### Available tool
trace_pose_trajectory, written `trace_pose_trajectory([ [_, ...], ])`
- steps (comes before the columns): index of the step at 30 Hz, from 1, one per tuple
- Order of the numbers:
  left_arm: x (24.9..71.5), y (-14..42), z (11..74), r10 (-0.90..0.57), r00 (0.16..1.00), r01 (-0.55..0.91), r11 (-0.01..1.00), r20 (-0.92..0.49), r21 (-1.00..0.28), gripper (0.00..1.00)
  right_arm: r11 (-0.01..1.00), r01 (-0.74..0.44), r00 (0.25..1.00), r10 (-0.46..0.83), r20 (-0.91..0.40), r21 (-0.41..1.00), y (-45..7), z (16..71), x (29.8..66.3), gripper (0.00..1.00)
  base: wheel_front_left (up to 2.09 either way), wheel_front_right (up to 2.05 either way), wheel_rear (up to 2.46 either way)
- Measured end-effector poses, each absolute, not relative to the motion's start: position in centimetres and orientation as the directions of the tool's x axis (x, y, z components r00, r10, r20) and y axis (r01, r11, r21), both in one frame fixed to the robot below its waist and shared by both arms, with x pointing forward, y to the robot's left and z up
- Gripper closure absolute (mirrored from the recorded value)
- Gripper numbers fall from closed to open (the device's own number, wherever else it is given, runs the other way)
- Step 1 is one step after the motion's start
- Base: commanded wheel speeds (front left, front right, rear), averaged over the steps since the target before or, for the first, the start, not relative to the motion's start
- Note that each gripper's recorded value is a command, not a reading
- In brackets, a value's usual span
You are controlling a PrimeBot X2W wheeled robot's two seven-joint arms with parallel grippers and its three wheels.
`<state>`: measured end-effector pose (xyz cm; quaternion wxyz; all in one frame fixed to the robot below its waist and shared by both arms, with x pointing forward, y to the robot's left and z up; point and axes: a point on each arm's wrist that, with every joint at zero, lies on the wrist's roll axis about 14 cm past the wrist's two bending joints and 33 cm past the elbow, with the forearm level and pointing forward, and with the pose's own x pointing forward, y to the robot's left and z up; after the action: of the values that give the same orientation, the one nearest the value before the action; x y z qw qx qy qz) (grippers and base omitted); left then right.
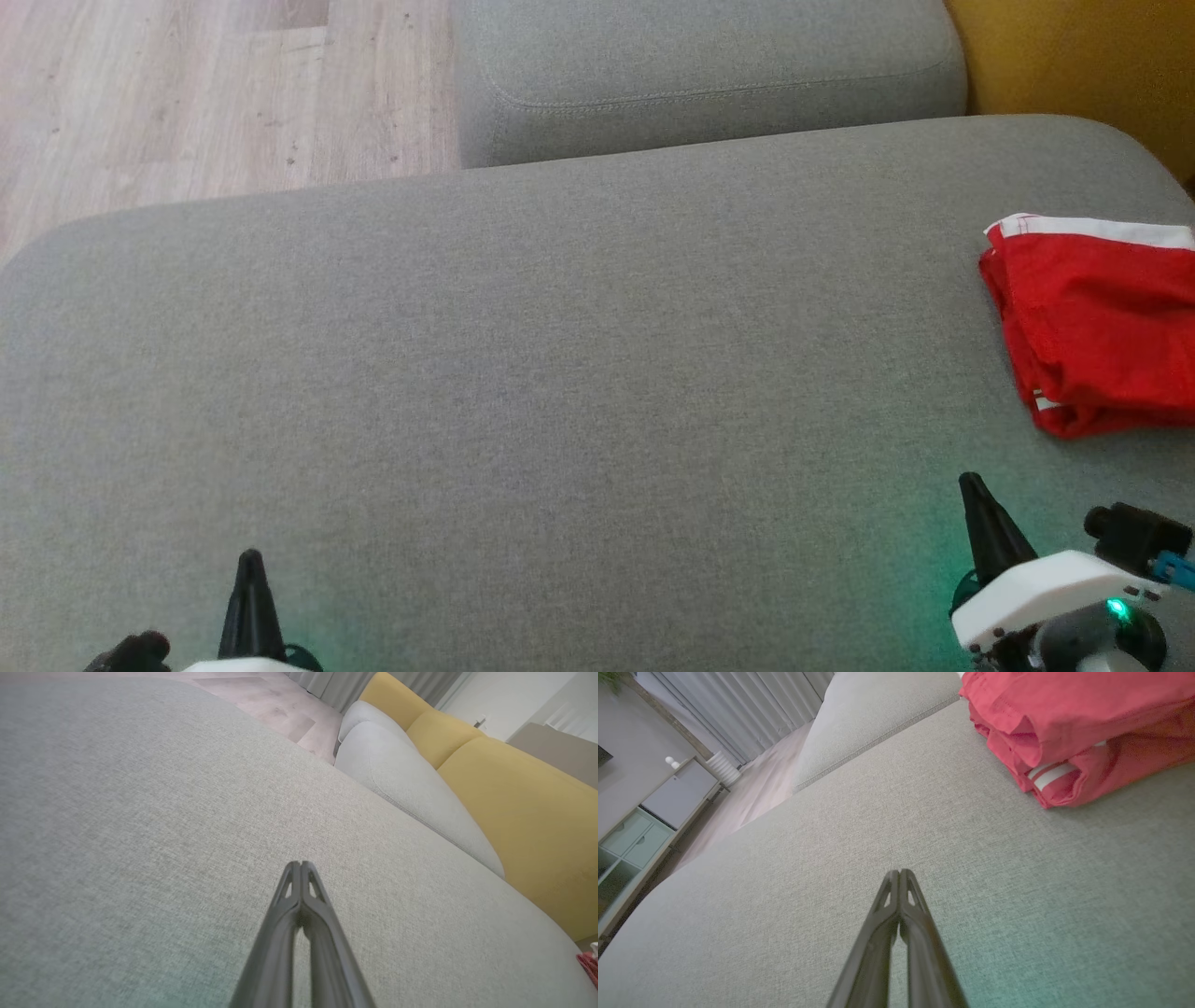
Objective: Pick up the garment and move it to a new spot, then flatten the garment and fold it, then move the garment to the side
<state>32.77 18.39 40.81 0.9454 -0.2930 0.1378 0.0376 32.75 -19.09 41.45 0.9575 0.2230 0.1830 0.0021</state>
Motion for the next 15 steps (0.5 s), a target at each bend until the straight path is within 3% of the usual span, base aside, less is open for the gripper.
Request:
trace_pose_trajectory([
  [15, 33.46, 18.5, 41.41, 0.0, 0.96, -0.189, 0.735, -0.279, -0.651, 1.0, 0.812, 0.119, 0.948, 0.078, -0.308, 0.571, -18.95, 42.46, 33.71, 1.0, 0.0, 0.0, 0.0],
])
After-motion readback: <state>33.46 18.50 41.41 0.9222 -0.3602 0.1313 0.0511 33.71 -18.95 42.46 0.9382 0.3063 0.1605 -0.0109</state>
